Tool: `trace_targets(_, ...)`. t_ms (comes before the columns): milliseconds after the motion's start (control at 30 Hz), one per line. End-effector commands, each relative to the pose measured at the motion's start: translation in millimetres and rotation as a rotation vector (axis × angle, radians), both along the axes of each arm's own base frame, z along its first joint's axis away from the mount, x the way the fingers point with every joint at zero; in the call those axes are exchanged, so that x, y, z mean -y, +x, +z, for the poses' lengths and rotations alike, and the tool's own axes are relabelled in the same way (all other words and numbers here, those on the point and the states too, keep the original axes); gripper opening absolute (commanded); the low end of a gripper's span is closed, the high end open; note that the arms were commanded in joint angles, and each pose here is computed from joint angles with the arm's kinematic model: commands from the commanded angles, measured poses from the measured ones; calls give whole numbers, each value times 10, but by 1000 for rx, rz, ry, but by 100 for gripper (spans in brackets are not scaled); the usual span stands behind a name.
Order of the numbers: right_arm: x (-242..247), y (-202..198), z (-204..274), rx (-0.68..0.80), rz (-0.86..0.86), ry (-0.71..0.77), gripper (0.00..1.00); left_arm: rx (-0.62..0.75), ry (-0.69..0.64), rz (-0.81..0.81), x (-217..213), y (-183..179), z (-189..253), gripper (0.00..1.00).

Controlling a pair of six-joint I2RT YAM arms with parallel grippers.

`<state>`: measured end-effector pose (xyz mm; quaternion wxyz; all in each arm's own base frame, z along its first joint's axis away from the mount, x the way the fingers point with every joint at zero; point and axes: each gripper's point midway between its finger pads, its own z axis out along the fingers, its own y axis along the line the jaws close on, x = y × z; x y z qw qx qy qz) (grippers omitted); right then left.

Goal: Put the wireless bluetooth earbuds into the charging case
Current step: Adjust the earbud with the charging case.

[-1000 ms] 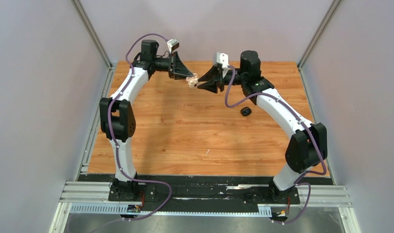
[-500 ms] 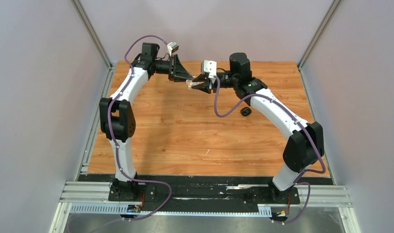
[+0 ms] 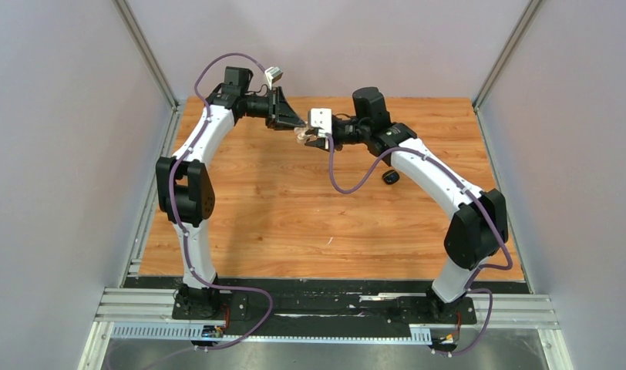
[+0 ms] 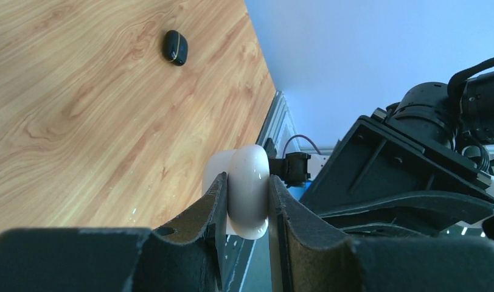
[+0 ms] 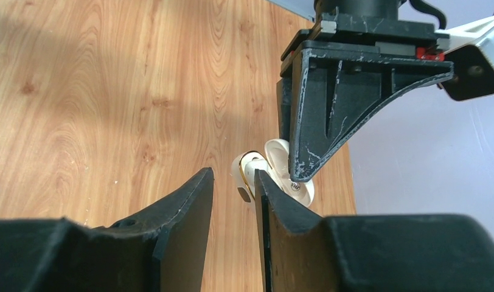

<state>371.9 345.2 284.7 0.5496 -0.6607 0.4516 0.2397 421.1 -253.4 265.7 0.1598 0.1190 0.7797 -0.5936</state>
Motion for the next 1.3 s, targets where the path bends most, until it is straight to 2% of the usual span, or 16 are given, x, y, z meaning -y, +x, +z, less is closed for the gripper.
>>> trace_targets(0,-69,102,83,63,-12,-23,33,129,-15,-10,-15,-94,398,0)
trace_targets(333,-103,251,57,80,-51,-38,25,129,-20,-17,-5,-97,395,0)
trace_targets(567,32,171,309,92,-80,-3,26,143,-12,-17,-20,-81,379,0)
trace_targets(700,385,25,499,-104,-68,112,38,191,25,-19,-48,-64,337,0)
trace_targets(800,665,86,458,-258,-97,161,47,242,33,-41,-54,-71,332,0)
trace_targets(867,784,167,384,-355,-116,183,54,295,10,-74,-41,-93,419,0)
trace_targets(1033,842,211,274,-569,-11,231,57,465,-152,-227,11,-253,709,0)
trace_targets(1067,819,206,227,-595,14,231,57,464,-169,-240,23,-261,663,0)
trace_targets(1100,797,194,193,-612,42,232,58,526,-211,-268,42,-258,817,0)
trace_targets(1133,760,183,164,-620,68,231,59,499,-228,-283,59,-277,745,0)
trace_targets(1167,720,169,152,-626,91,231,59,551,-258,-314,77,-294,900,0)
trace_targets(1267,562,108,163,-611,176,227,61,561,-272,-371,121,-330,850,0)
